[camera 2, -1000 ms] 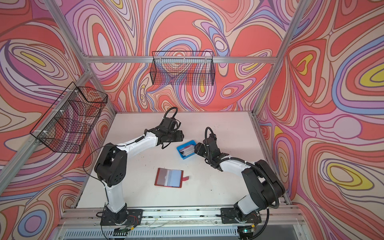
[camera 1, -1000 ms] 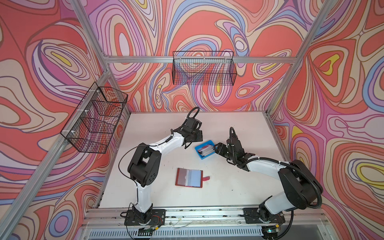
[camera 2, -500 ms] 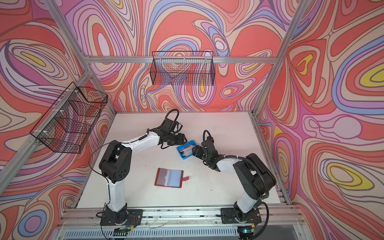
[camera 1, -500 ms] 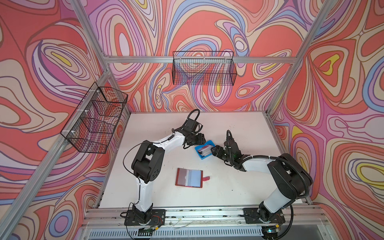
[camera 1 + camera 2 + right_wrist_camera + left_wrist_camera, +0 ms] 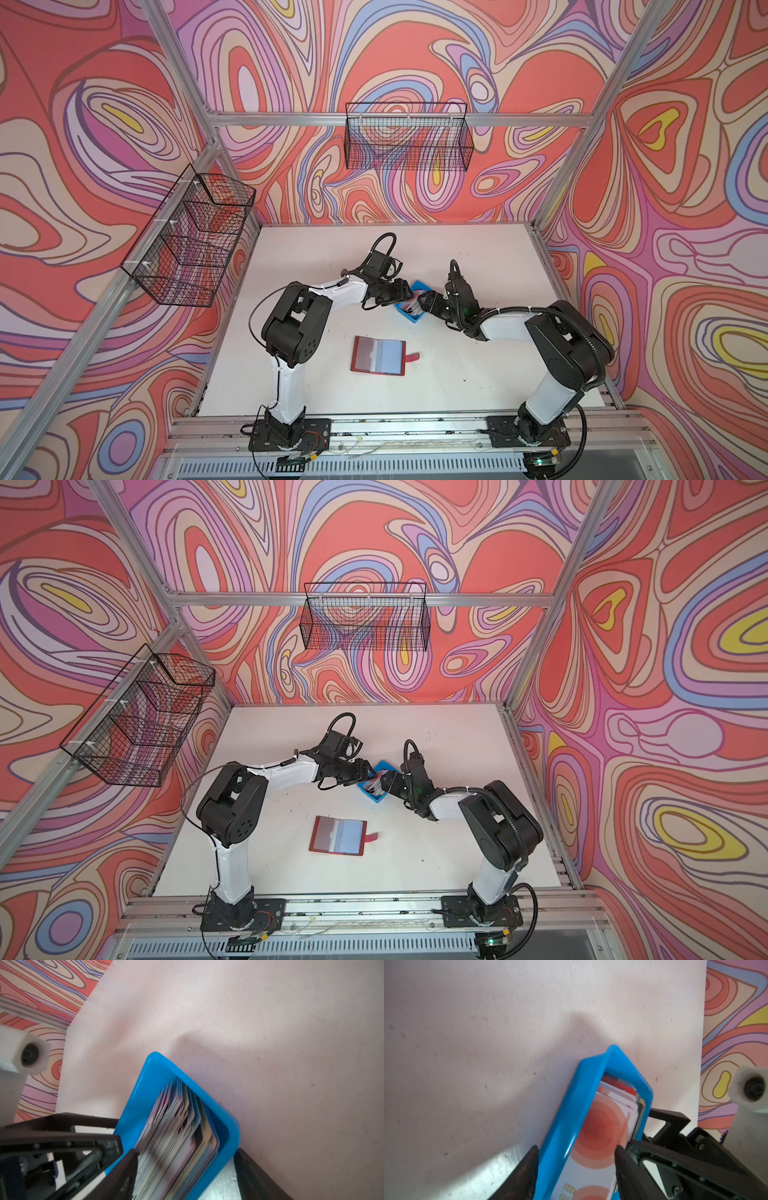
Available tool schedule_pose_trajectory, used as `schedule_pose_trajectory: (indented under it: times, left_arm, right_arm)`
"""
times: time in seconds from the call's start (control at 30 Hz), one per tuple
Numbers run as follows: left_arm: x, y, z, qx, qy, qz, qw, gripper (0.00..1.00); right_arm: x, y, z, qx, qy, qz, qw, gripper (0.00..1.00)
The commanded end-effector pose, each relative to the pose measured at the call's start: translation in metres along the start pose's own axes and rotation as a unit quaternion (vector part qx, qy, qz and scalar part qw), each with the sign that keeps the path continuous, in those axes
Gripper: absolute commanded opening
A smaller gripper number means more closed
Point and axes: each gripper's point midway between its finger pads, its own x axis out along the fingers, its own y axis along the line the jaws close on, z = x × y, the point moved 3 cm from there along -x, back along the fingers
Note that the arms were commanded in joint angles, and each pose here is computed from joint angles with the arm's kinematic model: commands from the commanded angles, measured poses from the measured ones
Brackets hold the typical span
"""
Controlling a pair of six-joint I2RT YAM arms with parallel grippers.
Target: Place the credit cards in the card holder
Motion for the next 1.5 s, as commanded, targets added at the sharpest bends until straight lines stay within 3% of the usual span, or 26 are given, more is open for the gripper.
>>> schedule_pose_trajectory:
  times: [0.0, 0.37, 0.77, 0.87, 0.97, 1.1, 1.2, 1.47]
  left_arm:
    - [-0.02, -0.023, 0.0, -0.005, -0.021, -0.05, 0.999, 0.6]
    - [-0.035, -0.037, -0.039, -0.017, -0.032, -0.112, 0.993, 0.6]
    - [-0.045, -0.045, -0.047, 0.008, -0.049, -0.141, 0.989, 0.59]
    - [-0.072, -0.048, -0.042, 0.037, -0.088, -0.114, 0.989, 0.59]
    - [-0.114, -0.042, -0.038, 0.072, -0.165, -0.06, 0.982, 0.61]
    - [-0.171, -0.018, -0.037, 0.079, -0.296, 0.013, 0.952, 0.68]
    - [-0.194, 0.0, -0.04, 0.057, -0.353, 0.049, 0.932, 0.69]
    - [-0.218, 0.015, -0.045, 0.035, -0.385, 0.093, 0.918, 0.66]
  right_arm:
    - [-0.002, 0.01, 0.012, -0.01, -0.021, 0.022, 0.999, 0.78]
    - [0.003, 0.024, 0.021, -0.028, -0.015, 0.071, 0.997, 0.79]
    - [0.021, 0.017, 0.028, -0.063, 0.005, 0.027, 0.998, 0.79]
    - [0.019, 0.015, 0.037, -0.085, 0.0, -0.008, 0.996, 0.77]
    - [0.009, 0.008, 0.049, -0.102, -0.009, -0.073, 0.992, 0.76]
    - [0.001, 0.008, 0.053, -0.123, 0.025, -0.12, 0.985, 0.77]
    - [0.001, 0.012, 0.048, -0.142, 0.057, -0.136, 0.979, 0.77]
    - [-0.005, 0.035, 0.038, -0.212, 0.053, -0.191, 0.957, 0.8]
